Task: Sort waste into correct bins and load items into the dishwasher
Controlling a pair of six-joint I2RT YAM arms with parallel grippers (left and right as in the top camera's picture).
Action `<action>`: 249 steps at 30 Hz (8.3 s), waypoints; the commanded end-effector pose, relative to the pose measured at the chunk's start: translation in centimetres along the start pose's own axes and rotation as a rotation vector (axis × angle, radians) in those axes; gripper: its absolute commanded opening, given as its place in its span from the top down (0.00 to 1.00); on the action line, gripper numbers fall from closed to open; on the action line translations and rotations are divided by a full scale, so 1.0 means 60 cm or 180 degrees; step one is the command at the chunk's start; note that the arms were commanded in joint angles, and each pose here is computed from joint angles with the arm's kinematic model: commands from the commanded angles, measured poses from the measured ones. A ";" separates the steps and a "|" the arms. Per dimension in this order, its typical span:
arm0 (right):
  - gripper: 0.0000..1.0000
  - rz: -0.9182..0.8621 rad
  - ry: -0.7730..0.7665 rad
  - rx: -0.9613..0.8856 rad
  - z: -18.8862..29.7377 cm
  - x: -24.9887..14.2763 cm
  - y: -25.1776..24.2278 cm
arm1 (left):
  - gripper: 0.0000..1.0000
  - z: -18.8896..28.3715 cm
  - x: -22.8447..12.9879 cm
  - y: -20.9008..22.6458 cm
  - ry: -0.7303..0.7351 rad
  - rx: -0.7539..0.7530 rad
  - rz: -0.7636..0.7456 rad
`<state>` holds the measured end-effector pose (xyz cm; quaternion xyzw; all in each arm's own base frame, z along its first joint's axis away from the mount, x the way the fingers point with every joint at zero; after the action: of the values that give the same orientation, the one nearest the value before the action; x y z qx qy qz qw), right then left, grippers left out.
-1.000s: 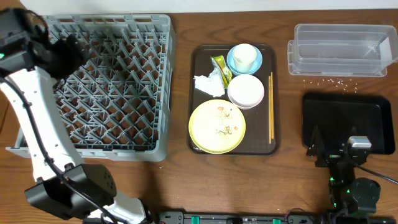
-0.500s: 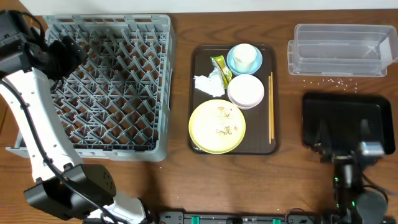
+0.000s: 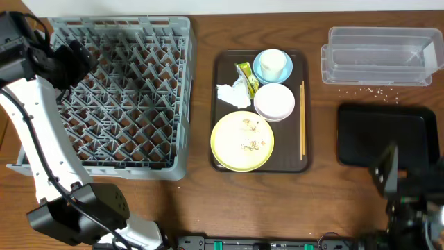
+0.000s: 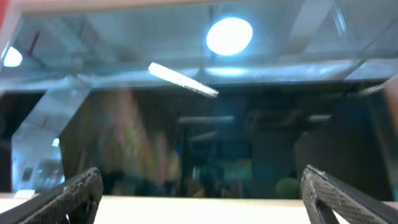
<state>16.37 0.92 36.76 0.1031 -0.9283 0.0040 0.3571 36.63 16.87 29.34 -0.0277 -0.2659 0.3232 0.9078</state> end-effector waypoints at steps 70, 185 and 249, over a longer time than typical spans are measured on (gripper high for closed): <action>0.55 0.0665 0.6127 0.0339 0.050 -0.774 0.371 | 0.02 -0.003 -0.003 0.001 0.0024 0.0019 0.0013; 0.45 -0.0352 0.5737 0.0287 -0.061 -0.743 0.420 | 0.02 -0.003 -0.003 0.001 0.0024 0.0019 0.0013; 0.99 -0.1123 0.4779 -0.3088 -0.265 -0.555 -0.053 | 0.02 -0.003 -0.003 0.001 0.0024 0.0019 0.0013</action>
<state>51.50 11.34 28.03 0.0521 -0.3586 -0.2241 0.9047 36.62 16.85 29.35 -0.0282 -0.2657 0.3233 0.9078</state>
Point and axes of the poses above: each gripper's point midway between its finger pads, its own z axis back along the fingers, its own y axis along the line the jaws close on, x = y × z, the point moved 3 cm from there along z, back along the fingers, and after that the axes turned 5 degrees about -z, right-handed, at the moved point
